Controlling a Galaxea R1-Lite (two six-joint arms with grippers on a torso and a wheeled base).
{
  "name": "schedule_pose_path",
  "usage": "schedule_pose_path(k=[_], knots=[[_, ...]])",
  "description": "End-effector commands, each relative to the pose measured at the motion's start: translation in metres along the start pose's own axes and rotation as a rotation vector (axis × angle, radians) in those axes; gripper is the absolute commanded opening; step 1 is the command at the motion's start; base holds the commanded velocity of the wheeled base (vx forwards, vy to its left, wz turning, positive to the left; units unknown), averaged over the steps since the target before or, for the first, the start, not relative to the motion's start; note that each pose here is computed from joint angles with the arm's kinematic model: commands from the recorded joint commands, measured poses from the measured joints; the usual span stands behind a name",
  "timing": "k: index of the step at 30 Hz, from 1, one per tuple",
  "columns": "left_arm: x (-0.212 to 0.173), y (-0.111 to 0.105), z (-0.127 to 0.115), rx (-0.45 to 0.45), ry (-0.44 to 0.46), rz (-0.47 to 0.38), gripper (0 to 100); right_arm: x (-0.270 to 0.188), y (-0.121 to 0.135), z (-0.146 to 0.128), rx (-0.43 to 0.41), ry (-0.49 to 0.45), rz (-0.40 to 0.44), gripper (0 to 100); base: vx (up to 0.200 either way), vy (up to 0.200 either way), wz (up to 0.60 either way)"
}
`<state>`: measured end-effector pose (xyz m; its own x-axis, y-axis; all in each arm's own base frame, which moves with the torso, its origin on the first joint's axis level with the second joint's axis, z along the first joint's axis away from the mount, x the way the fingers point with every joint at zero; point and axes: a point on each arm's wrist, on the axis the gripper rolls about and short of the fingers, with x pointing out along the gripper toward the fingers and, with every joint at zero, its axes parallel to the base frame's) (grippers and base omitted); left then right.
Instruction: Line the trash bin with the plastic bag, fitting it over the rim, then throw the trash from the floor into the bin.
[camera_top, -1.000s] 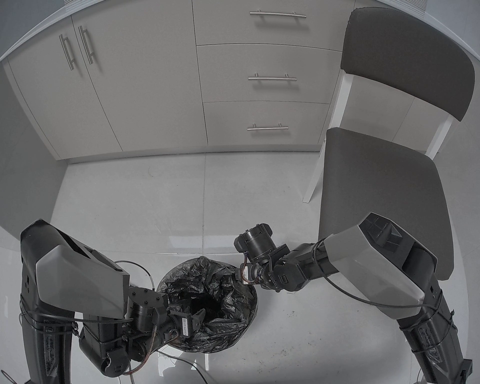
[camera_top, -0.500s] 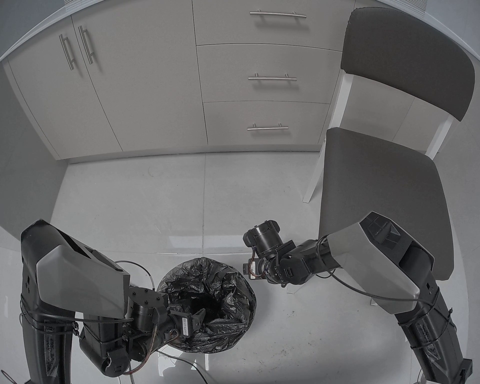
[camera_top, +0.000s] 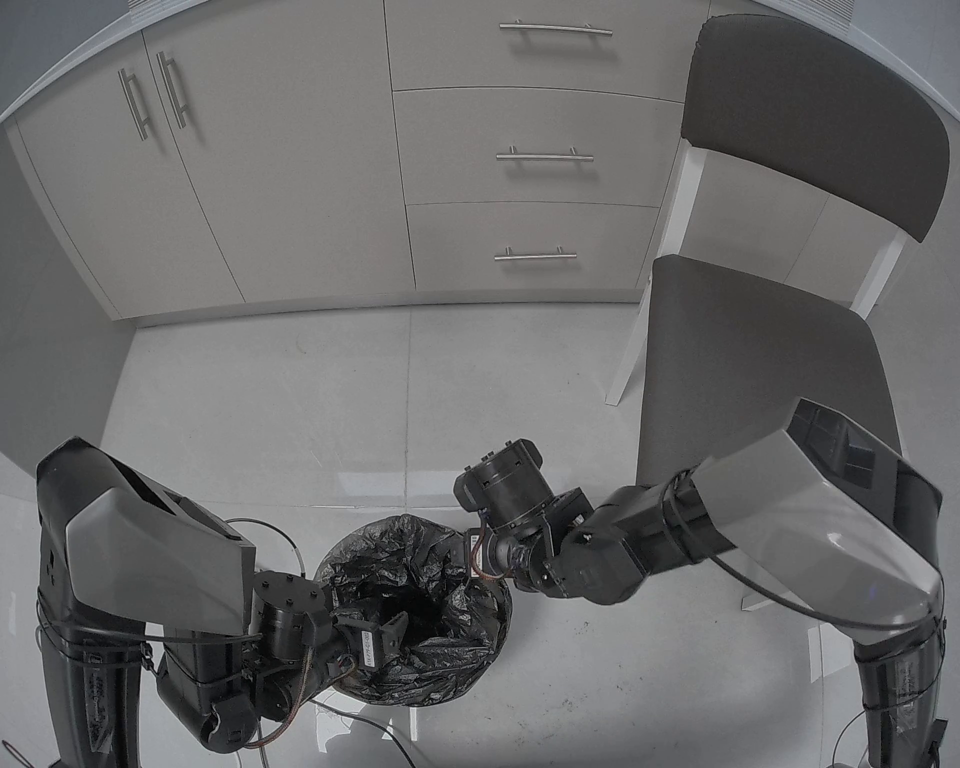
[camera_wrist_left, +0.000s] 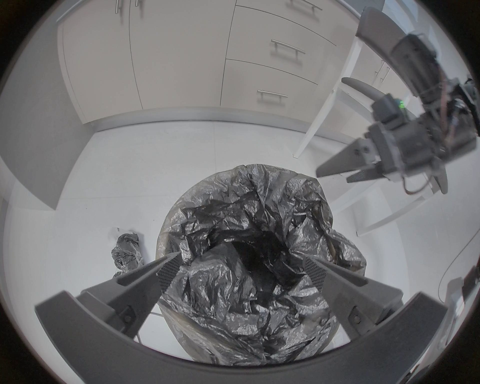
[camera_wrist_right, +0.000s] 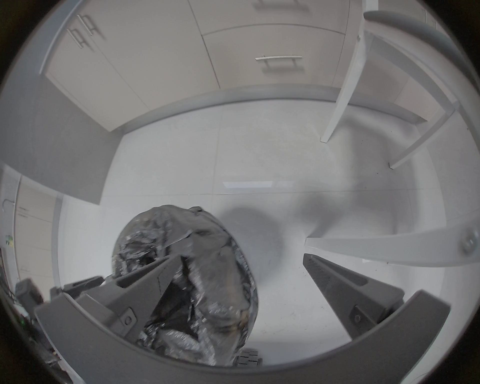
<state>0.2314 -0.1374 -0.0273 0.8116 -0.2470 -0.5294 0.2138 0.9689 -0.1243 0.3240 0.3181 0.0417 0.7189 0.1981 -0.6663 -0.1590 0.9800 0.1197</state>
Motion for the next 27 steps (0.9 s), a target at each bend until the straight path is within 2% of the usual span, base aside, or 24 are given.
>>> schedule_pose_path(k=[1,3,6,7,8,12,14,15,16,20,24,27], knots=[[-0.006,0.004,0.029,-0.059,-0.126,0.037,100,-0.038,0.019,-0.012,-0.046,-0.044,0.09,100,0.0,0.0,0.0],[-0.017,0.011,0.054,-0.094,-0.226,0.045,100,-0.036,0.021,-0.021,-0.126,-0.044,0.107,100,0.0,0.0,0.0],[-0.034,0.02,0.076,-0.126,-0.319,0.057,100,-0.036,0.027,-0.032,-0.214,-0.034,0.119,100,0.0,0.0,0.0],[-0.034,0.02,0.076,-0.126,-0.319,0.057,100,-0.036,0.027,-0.032,-0.214,-0.034,0.119,100,0.0,0.0,0.0],[-0.046,0.026,0.087,-0.141,-0.372,0.065,100,-0.04,0.035,-0.039,-0.24,-0.03,0.137,100,0.0,0.0,0.0],[-0.068,0.037,0.104,-0.134,-0.46,0.095,100,-0.041,0.052,-0.056,-0.285,-0.015,0.17,100,0.0,0.0,0.0],[-0.08,0.045,0.114,-0.12,-0.511,0.107,100,-0.039,0.072,-0.075,-0.319,-0.004,0.204,100,0.0,0.0,0.0],[-0.08,0.045,0.114,-0.12,-0.511,0.107,100,-0.039,0.072,-0.075,-0.319,-0.004,0.204,100,0.0,0.0,0.0],[-0.085,0.049,0.116,-0.11,-0.519,0.105,100,-0.037,0.085,-0.089,-0.342,0.006,0.225,100,0.0,0.0,0.0],[-0.088,0.056,0.107,-0.105,-0.484,0.11,100,-0.035,0.098,-0.108,-0.368,0.021,0.253,100,0.0,0.0,0.0],[-0.086,0.065,0.103,-0.111,-0.457,0.131,100,-0.036,0.113,-0.124,-0.36,-0.007,0.387,100,0.0,0.0,0.0],[-0.084,0.069,0.102,-0.113,-0.447,0.127,100,-0.032,0.119,-0.134,-0.367,-0.018,0.42,100,0.0,0.0,0.0]])
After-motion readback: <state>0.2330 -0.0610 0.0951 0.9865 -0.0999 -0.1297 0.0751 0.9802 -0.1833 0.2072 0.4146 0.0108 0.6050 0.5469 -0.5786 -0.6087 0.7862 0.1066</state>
